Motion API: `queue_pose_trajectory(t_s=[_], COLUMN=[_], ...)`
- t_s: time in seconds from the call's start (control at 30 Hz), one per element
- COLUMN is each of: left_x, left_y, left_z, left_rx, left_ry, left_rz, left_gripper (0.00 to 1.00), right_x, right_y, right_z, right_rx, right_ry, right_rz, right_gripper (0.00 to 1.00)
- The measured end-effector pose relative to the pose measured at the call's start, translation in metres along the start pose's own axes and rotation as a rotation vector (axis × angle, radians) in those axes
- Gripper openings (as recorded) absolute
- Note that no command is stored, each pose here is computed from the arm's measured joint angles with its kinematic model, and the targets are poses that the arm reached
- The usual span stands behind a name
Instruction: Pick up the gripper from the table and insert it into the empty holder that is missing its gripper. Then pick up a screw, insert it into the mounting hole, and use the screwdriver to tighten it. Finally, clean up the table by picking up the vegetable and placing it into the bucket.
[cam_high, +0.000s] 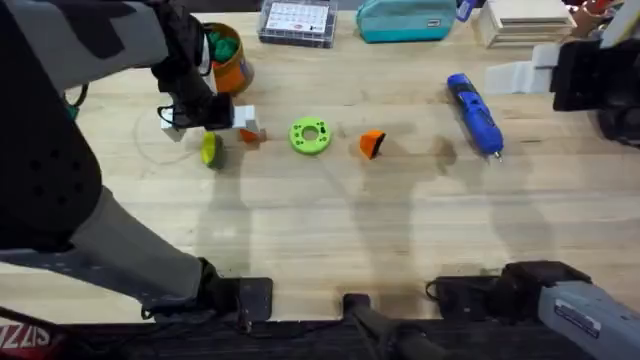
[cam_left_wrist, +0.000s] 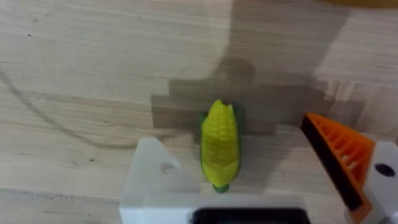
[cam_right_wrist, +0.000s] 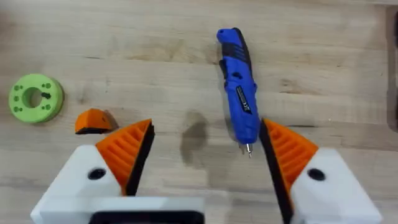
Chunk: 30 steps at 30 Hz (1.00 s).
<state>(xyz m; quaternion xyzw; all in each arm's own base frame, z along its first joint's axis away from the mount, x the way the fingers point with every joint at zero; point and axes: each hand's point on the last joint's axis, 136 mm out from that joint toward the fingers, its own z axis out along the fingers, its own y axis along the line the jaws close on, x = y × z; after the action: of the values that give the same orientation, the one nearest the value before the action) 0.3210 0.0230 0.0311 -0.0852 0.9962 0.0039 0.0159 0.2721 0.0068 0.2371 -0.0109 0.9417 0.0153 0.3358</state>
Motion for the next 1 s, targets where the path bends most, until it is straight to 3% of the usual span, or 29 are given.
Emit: queue_pose_trajectory(t_s=[0.1,0.13,0.17,0.3,0.37,0.43,0.47,0.5,0.67,0.73,1.0], left_x=[-0.001,0.0,0.0,0.001,0.002,0.002,0.002,0.003,0.005,0.006,0.018], left_y=[0.002,0.002,0.002,0.0,0.001,0.0,0.0,0.002,0.023,0.025,0.005], left_z=[0.0,0.001,0.002,0.002,0.002,0.001,0.001,0.002,0.003,0.003,-0.012], left_rx=[0.007,0.015,0.028,0.075,0.083,0.092,0.093,0.084,0.018,0.016,0.074], left_ry=[-0.001,-0.001,0.0,0.001,0.002,0.001,0.001,0.002,0.008,0.011,-0.01], left_rz=[-0.004,-0.009,-0.016,-0.031,-0.03,-0.026,-0.024,-0.016,-0.048,-0.052,-0.016], left_gripper=[0.984,0.937,0.855,0.215,0.037,0.014,0.023,0.131,0.906,0.979,0.986], right_x=[0.0,0.0,0.0,0.0,0.0,0.0,0.0,0.0,0.0,0.0,0.0], right_y=[0.0,0.0,0.0,0.0,0.0,0.0,0.0,0.0,0.0,0.0,0.0], right_z=[0.0,0.0,0.0,0.0,0.0,0.0,0.0,0.0,0.0,0.0,0.0], right_rx=[0.0,0.0,0.0,0.0,0.0,0.0,0.0,0.0,0.0,0.0,0.0], right_ry=[0.0,0.0,0.0,0.0,0.0,0.0,0.0,0.0,0.0,0.0,0.0], right_rz=[0.0,0.0,0.0,0.0,0.0,0.0,0.0,0.0,0.0,0.0,0.0], right_gripper=[0.994,0.994,0.994,0.994,0.994,0.994,0.994,0.994,0.993,0.993,0.994])
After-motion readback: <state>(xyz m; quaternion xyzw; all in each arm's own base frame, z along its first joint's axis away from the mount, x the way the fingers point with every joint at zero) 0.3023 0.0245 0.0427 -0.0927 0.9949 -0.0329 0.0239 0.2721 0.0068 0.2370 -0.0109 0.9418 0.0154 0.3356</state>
